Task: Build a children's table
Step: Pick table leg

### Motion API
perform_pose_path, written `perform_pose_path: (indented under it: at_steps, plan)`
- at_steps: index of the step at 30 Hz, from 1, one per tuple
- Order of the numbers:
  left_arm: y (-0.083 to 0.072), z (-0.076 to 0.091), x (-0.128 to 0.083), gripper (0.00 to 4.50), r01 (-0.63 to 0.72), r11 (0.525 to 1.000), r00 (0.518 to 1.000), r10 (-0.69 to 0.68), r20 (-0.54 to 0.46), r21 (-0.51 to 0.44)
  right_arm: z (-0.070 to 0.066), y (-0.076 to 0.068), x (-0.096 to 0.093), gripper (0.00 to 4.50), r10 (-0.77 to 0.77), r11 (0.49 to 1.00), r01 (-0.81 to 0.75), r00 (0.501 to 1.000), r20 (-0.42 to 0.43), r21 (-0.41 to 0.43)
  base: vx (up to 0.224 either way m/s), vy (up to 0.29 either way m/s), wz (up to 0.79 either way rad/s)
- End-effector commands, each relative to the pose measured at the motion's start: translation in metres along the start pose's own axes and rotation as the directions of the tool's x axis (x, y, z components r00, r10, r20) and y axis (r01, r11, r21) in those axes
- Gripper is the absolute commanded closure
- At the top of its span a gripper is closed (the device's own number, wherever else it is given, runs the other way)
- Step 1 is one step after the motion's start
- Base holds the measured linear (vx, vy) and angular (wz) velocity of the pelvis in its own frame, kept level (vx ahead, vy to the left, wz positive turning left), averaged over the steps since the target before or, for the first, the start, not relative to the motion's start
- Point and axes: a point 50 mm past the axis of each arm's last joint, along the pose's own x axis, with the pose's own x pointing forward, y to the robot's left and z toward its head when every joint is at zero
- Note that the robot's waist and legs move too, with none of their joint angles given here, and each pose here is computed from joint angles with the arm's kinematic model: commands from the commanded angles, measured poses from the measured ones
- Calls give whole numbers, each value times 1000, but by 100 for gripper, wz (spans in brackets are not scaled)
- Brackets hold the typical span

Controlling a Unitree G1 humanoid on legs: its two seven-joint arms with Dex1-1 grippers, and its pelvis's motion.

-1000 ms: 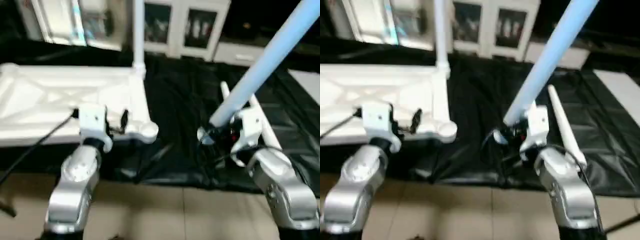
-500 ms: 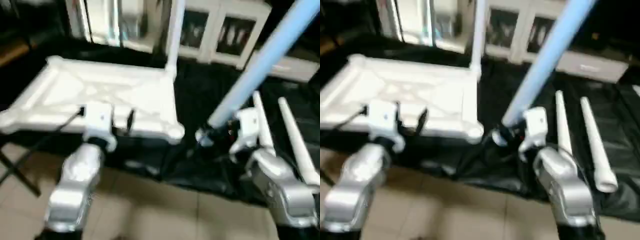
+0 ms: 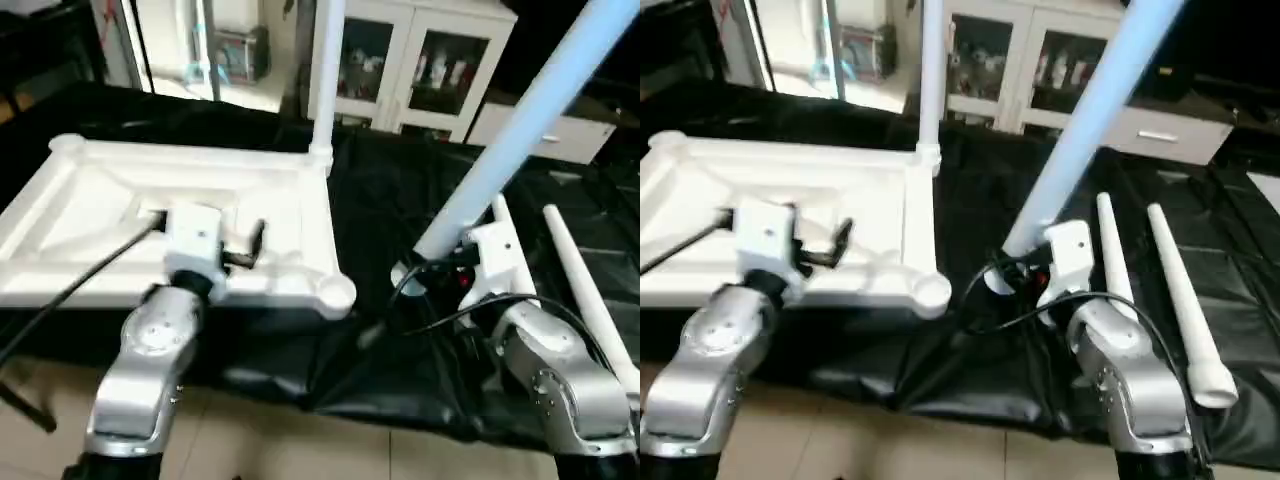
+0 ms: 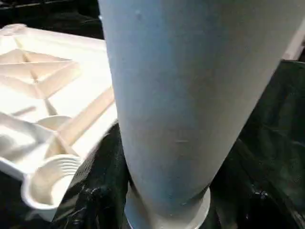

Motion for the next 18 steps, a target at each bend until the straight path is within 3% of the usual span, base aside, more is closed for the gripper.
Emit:
perform_pose_path:
  at_steps: [1,6,9,11,12,15,18]
  plan:
    - [-8,1,3,0,32,999,999,-32,0,-6,6,-10,-5,260,-30,999,31,999,17,-21,81,-43,14]
    - [-6,-2,3,0,62,998,998,-63,-13,-9,7,-10,-4,260,-18,1000,18,1000,12,-17,87,-8,-3]
    - [-9,-8,3,0,225,974,974,-225,-36,-17,7,-9,-4,260,17,1000,-17,1000,9,0,92,61,-1]
    - [-13,-14,0,0,443,896,894,-443,-62,-24,8,-6,-4,260,59,998,-59,998,9,19,30,28,1]
    - [-14,-20,-2,0,563,826,821,-559,-117,7,9,-4,-3,260,89,996,-89,996,8,26,0,0,0]
    - [-12,-28,-3,0,731,680,672,-705,-226,57,14,-1,-2,260,153,988,-153,988,9,31,-43,-4,-2]
    - [-10,-29,1,0,781,621,614,-741,-271,73,17,1,-2,260,201,979,-201,980,7,34,-84,-17,1]
